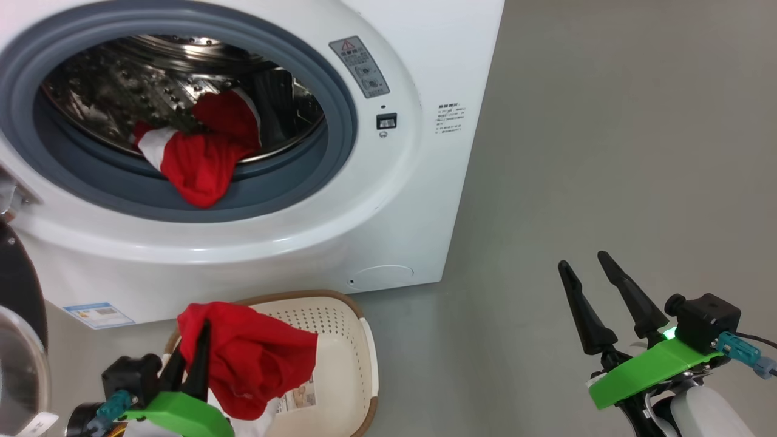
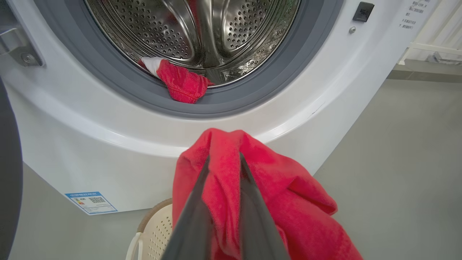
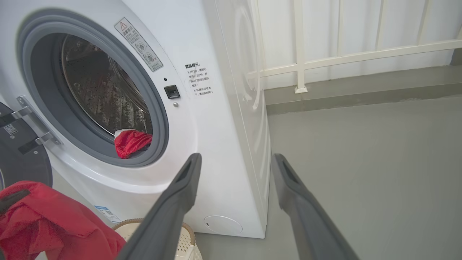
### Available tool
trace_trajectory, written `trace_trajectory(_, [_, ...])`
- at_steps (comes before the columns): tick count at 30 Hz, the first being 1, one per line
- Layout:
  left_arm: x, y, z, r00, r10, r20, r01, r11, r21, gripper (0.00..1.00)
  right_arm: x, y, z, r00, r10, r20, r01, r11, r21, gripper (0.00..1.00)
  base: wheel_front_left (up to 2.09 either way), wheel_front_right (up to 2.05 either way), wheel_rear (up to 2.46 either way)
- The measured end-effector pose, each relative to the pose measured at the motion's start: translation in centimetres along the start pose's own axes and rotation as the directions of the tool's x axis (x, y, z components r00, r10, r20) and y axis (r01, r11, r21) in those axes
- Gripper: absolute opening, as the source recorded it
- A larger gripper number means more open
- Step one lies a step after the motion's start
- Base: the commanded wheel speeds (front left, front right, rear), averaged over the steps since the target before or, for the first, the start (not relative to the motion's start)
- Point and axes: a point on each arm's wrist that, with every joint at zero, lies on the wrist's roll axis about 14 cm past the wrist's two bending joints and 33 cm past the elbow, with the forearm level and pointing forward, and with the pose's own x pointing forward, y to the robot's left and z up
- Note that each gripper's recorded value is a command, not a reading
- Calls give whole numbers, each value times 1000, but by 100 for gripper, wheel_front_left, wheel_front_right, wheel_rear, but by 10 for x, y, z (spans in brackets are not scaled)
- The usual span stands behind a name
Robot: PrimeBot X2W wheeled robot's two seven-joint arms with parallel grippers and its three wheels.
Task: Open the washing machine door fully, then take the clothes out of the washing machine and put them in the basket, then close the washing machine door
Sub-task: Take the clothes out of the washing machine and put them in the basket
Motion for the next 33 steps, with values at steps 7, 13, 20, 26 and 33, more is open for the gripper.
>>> trace_trajectory(7, [19,6,-33,994,-2,-110,1,1000,-2,0,5,-3,-5,1000,-3,-13,3,1000,-3,100,0,0,0])
trace_trajectory(13, [25,12,-68,972,10,-233,-10,1000,-2,0,5,-10,-4,1000,-21,-13,20,1000,-11,100,0,0,0])
trace_trajectory(20, [43,12,-86,951,2,-310,9,999,33,0,-2,-22,-7,998,-65,-23,65,998,-9,100,0,0,0])
trace_trajectory(26, [46,11,-108,920,2,-392,16,999,42,0,-2,-29,-4,996,-92,-11,92,996,-6,100,0,0,0])
trace_trajectory(33, [52,4,-122,897,-16,-441,38,998,40,0,-6,-38,-6,992,-122,-18,122,993,-10,100,0,0,0])
